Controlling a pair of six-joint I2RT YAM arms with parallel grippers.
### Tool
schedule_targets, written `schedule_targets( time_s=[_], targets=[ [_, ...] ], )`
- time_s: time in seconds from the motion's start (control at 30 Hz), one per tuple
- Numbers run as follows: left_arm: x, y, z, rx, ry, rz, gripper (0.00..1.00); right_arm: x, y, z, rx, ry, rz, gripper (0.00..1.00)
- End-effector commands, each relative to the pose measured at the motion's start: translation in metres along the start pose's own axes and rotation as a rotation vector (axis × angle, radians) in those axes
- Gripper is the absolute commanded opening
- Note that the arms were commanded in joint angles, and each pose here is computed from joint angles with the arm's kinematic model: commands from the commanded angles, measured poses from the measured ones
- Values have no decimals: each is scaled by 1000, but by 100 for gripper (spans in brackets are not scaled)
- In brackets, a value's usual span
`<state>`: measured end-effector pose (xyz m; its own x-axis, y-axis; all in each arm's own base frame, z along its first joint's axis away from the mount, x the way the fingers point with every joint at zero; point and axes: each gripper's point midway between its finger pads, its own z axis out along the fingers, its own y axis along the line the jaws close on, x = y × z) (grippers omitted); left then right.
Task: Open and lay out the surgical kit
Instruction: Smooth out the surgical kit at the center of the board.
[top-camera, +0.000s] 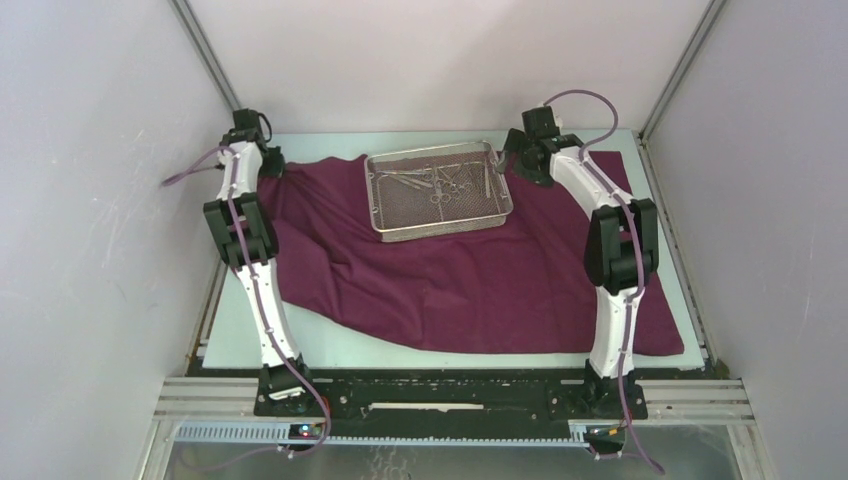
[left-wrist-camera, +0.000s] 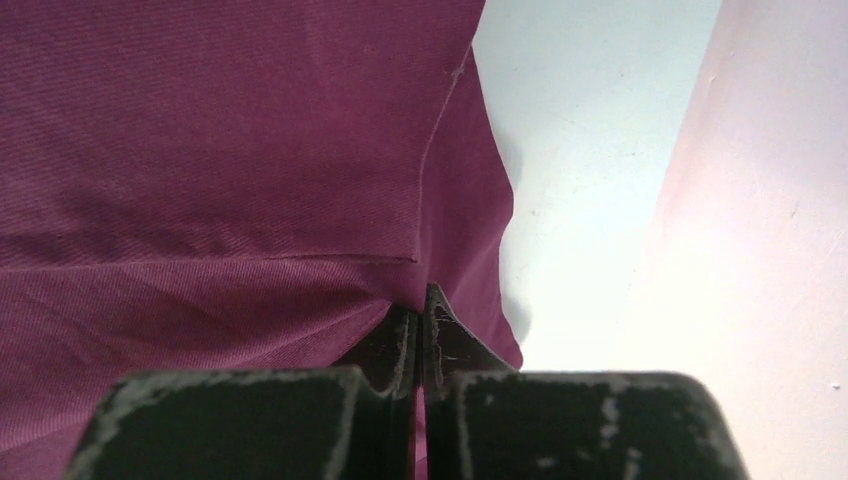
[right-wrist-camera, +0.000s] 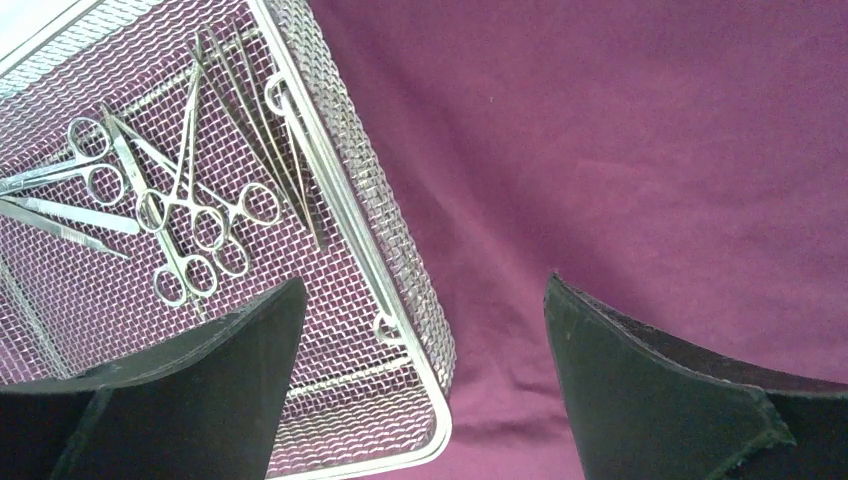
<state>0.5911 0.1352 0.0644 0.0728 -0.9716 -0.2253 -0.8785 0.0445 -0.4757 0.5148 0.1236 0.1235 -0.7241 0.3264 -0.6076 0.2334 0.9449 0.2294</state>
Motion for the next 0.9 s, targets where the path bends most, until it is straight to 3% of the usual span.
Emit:
schedule_targets(
  time_s=[0.0, 0.13, 0.2, 0.5, 0.53, 0.63, 0.87],
  targets=[
    [-29, -37, -10, 142, -52, 10, 2, -40, -5, 4, -94, -41, 60, 97],
    [-34, -42, -22, 162, -72, 59, 16, -65, -23, 13, -47, -64, 62, 97],
    [-37, -41, -28, 164, -85, 75, 34, -72, -40, 24, -3, -53, 84, 97],
    [-33, -47, -55, 206, -92, 170, 83, -122, -136, 51, 87, -106, 277, 97],
    [-33, -45, -58, 203, -97, 184, 93, -124, -146, 52, 98, -110, 303, 97],
    [-32, -42, -68, 205, -100, 206, 98, -128, -180, 58, 116, -116, 387, 97],
    [-35, -40, -92, 226, -143, 259, 100, -131, -249, 69, 149, -122, 518, 97]
  ],
)
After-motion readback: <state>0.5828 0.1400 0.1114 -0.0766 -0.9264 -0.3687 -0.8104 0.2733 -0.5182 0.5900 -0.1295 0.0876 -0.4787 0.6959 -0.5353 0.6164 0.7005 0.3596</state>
